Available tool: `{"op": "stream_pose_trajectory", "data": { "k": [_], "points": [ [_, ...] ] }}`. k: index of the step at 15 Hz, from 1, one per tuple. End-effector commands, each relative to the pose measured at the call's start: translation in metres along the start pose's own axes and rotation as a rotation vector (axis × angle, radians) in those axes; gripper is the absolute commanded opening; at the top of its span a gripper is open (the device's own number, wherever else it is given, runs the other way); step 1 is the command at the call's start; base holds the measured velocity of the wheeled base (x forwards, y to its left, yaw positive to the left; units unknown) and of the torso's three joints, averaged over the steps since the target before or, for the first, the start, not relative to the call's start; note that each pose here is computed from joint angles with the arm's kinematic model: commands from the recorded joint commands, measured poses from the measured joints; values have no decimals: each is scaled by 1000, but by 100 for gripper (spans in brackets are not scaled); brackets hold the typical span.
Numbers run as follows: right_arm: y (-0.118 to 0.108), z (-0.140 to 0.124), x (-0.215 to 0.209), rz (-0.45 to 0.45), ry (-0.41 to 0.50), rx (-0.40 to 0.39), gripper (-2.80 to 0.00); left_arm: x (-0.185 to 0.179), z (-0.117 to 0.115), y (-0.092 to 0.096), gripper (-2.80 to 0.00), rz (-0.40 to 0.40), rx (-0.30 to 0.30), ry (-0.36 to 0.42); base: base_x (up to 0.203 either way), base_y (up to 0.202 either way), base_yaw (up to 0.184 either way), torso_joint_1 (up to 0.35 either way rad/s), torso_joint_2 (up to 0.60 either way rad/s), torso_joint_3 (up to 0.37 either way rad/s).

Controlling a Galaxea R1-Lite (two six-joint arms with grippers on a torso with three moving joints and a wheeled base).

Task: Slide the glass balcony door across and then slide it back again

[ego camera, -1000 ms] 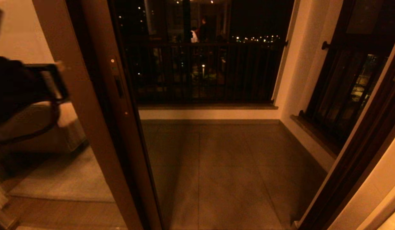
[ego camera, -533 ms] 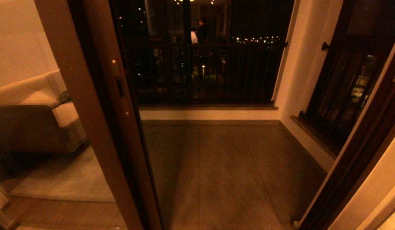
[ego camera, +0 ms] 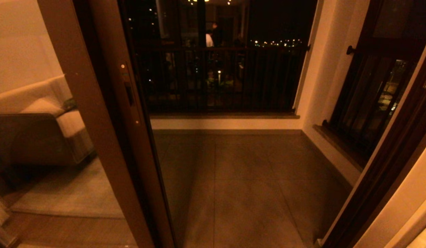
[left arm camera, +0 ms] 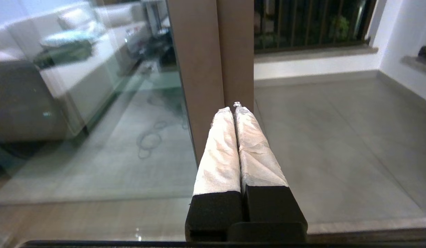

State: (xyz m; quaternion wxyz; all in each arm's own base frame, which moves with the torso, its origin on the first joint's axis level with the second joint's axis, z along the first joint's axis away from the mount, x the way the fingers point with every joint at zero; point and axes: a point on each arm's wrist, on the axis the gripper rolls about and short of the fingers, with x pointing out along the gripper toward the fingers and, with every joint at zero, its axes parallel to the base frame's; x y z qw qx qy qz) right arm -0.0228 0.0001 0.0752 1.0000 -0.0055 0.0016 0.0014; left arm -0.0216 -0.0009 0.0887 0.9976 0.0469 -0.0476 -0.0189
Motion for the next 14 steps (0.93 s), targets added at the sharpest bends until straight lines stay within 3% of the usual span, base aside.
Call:
{"op": "stream_pose_trajectory", "data": {
  "k": [1, 9, 14],
  "points": [
    [0, 0, 0, 0, 1, -1, -280, 0, -13, -1, -280, 0, 4, 20, 0, 0, 0, 0, 0, 0],
    [0, 0, 0, -1, 1, -1, -280, 0, -12, -1, -280, 4, -16, 17, 0, 0, 0, 0, 0, 0],
    [0, 0, 0, -3, 1, 11, -280, 0, -12, 0, -280, 40, -91, 14, 0, 0, 0, 0, 0, 0]
  ]
}}
